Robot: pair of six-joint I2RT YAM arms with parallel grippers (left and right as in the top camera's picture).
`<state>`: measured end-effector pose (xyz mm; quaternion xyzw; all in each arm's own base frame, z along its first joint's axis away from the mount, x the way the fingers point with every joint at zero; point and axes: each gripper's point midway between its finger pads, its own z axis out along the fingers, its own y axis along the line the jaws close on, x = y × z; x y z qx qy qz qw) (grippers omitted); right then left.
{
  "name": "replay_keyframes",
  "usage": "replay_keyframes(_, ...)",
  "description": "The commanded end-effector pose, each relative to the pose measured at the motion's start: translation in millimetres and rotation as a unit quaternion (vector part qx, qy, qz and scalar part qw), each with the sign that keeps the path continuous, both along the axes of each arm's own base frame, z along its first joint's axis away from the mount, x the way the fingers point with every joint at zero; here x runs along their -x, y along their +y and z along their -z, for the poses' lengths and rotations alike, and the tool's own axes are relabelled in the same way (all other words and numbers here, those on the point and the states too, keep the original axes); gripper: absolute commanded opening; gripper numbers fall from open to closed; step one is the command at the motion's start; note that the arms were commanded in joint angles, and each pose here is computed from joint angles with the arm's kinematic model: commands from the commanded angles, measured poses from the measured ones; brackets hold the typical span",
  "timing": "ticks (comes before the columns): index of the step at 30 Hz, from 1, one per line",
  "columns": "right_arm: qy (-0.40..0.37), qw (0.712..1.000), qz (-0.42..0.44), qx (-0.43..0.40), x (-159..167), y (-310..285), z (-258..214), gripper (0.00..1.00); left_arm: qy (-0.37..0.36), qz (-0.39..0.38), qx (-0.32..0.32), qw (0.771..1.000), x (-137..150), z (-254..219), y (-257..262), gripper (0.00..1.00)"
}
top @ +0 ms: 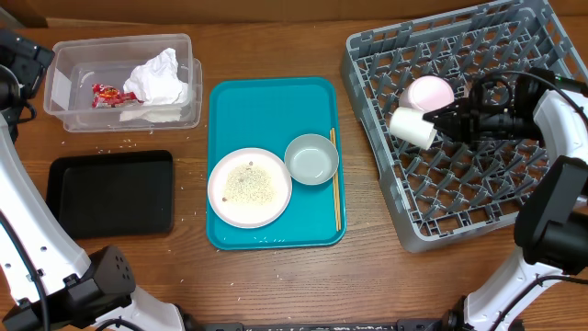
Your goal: Sort waste into correct bins and load items into the dishwasher
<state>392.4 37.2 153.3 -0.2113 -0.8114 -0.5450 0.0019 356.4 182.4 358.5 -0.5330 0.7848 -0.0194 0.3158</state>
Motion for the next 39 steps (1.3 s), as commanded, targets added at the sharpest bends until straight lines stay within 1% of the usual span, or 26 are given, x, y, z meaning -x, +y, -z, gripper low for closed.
replay_keyframes(1,0.088,0.988,0.008,0.124,16.5,-32.2,43.9,0.09,0.007,0.006,-0.007,1.000,-1.9,2.2,0.2,1.00)
replay_keyframes(4,0.105,0.981,0.011,0.164,21.1,-48.0,48.4,0.15,0.007,0.006,-0.007,1.000,-2.0,2.2,0.1,1.00)
replay_keyframes(9,0.131,0.964,0.019,0.231,27.1,-77.3,41.6,0.16,0.007,0.006,-0.007,1.000,-2.0,2.2,0.1,1.00)
replay_keyframes(13,0.158,0.940,0.040,0.301,29.4,-106.0,29.2,0.16,0.007,0.006,-0.007,1.000,-2.0,2.2,0.1,1.00)
replay_keyframes(19,0.152,0.912,0.071,0.374,25.3,-133.1,-19.5,0.16,0.007,0.006,-0.007,1.000,-2.0,2.2,0.1,1.00)
replay_keyframes(22,0.114,0.912,0.085,0.385,16.9,-133.9,-49.4,0.18,0.007,0.006,-0.007,1.000,-1.9,2.2,0.2,1.00)
replay_keyframes(24,0.083,0.918,0.088,0.377,14.5,-122.7,-68.2,0.25,0.007,0.006,-0.007,1.000,-1.9,2.2,0.2,1.00)
replay_keyframes(26,0.043,0.928,0.066,0.365,13.4,-101.8,-83.8,0.40,0.007,0.006,-0.007,1.000,-2.0,2.2,0.1,1.00)
replay_keyframes(28,0.011,0.926,0.032,0.375,13.2,-83.1,-90.8,0.56,0.007,0.006,-0.007,1.000,-1.9,2.2,0.2,1.00)
replay_keyframes(30,-0.015,0.921,-0.012,0.389,12.3,-60.0,-91.6,0.61,0.007,0.006,-0.007,1.000,-2.0,2.2,0.1,1.00)
replay_keyframes(32,-0.027,0.903,-0.061,0.425,13.2,-38.3,-84.8,0.69,0.007,0.006,-0.007,1.000,-2.0,2.2,0.1,1.00)
replay_keyframes(33,-0.029,0.885,-0.089,0.456,14.0,-25.9,-77.9,0.70,0.007,0.006,-0.007,1.000,-2.0,2.2,0.1,1.00)
replay_keyframes(34,-0.032,0.873,-0.107,0.475,14.1,-17.4,-72.7,0.72,0.007,0.006,-0.007,1.000,-1.9,2.2,0.2,1.00)
replay_keyframes(37,-0.059,0.857,-0.152,0.489,10.0,19.1,-57.8,0.72,0.007,0.006,-0.007,1.000,-1.9,2.2,0.2,1.00)
replay_keyframes(39,-0.069,0.837,-0.170,0.515,6.9,30.1,-45.6,0.72,0.007,0.006,-0.007,1.000,-1.9,2.2,0.2,1.00)
